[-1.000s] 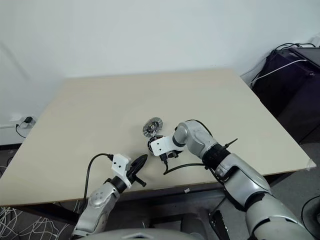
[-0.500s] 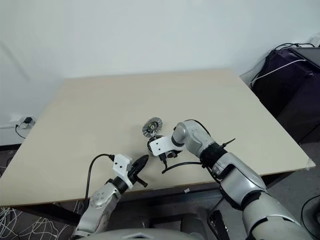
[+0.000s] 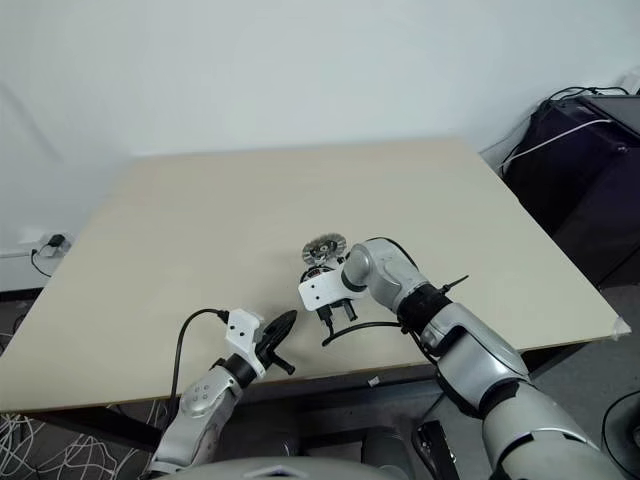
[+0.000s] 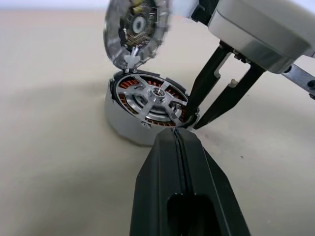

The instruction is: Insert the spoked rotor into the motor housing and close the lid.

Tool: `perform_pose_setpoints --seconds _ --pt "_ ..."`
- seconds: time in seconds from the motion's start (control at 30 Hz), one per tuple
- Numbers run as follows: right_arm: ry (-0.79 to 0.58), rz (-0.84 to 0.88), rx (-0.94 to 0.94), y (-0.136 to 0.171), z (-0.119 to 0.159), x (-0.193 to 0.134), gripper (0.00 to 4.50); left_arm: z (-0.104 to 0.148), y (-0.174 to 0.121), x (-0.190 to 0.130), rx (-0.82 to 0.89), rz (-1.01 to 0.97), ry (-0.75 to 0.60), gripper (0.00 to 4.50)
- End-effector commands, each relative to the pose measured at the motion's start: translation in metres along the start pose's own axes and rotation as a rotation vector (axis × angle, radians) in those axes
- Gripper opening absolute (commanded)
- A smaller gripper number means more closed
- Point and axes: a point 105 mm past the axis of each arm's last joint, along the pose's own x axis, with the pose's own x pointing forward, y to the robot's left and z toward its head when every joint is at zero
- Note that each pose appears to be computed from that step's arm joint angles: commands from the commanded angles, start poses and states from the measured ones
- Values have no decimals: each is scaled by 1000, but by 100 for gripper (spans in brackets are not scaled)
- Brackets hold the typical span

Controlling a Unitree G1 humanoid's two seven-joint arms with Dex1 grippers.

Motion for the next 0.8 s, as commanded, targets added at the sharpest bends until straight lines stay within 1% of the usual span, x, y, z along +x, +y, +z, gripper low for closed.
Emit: perform_pose_setpoints --seconds 0.03,0.13,0.27,0.43,0.53,0.63,0.7,0.8 --pt "-24 -66 53 -9 -3 -8 13 10 1 4 9 -2 -42 0" --pt "-56 -132 111 -13 -3 -11 13 9 1 5 7 -2 -39 0" --pt "-133 -224 264 -14 -3 -21 13 7 2 6 -1 6 -37 0" --pt "-191 -256 404 5 -3 -41 13 2 -1 7 -16 1 -24 0" --pt "-258 -286 589 13 2 -53 13 1 -3 9 -21 -7 -19 0" --pt "-317 -275 743 23 11 -64 13 -1 -5 10 -30 -16 -13 0" --pt "-325 -274 790 25 14 -69 13 -2 -6 10 -33 -19 -9 0" --pt "-369 -274 918 21 20 -83 13 -4 -7 10 -37 -29 1 0"
